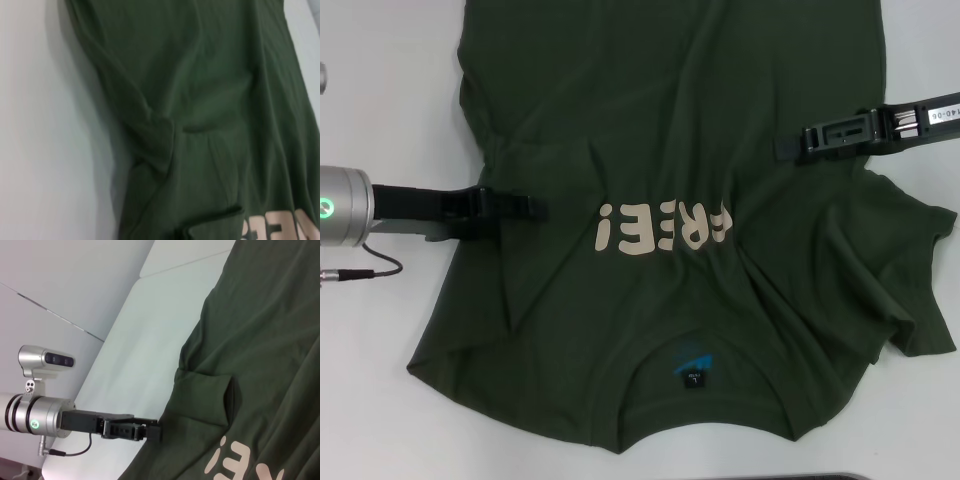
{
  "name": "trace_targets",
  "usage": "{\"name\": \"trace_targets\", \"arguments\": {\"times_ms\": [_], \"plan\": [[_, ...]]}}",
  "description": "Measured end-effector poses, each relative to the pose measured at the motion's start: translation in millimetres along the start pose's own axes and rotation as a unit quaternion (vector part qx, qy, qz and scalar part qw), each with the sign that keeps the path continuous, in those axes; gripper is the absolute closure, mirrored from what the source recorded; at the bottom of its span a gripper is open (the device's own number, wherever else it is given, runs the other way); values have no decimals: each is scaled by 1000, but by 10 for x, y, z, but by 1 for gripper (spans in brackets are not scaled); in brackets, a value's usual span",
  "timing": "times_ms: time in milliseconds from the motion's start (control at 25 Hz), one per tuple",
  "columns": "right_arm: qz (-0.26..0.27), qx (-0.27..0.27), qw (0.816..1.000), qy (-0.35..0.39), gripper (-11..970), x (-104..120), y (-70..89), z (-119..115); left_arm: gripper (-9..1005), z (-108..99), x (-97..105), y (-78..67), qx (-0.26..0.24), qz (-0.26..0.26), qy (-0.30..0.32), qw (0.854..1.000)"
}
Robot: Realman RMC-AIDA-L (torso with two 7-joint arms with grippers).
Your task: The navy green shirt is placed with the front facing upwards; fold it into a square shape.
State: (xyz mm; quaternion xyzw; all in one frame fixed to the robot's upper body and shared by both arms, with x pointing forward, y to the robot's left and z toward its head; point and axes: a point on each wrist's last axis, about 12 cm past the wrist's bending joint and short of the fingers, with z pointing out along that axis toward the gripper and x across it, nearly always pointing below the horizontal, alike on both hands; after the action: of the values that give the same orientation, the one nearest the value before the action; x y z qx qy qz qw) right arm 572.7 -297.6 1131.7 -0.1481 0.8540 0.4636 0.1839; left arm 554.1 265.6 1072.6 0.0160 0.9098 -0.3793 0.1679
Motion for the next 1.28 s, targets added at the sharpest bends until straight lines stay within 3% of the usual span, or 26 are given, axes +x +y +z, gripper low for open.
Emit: {"name": "trace_targets", "arguments": {"times_ms": [200, 440, 640, 1040, 1280], "plan": [[0, -1, 1000, -1, 225, 0, 1, -3, 276, -20, -38, -47, -15, 11, 9, 1000], [3, -1, 1000, -3, 226, 16, -8, -14, 478, -19, -43, -50, -18, 7, 6, 1000], [3, -1, 1000, -3, 226, 17, -9, -17, 713, -9, -40, -53, -17, 6, 9, 1000], [3, -2, 1000, -5, 225, 14, -8, -20, 923, -8, -32, -61, -14, 5, 13, 1000], [4, -1, 1000, -8, 226, 8, -12, -36, 987, -35, 24, -164, 36, 2, 35, 999]]}}
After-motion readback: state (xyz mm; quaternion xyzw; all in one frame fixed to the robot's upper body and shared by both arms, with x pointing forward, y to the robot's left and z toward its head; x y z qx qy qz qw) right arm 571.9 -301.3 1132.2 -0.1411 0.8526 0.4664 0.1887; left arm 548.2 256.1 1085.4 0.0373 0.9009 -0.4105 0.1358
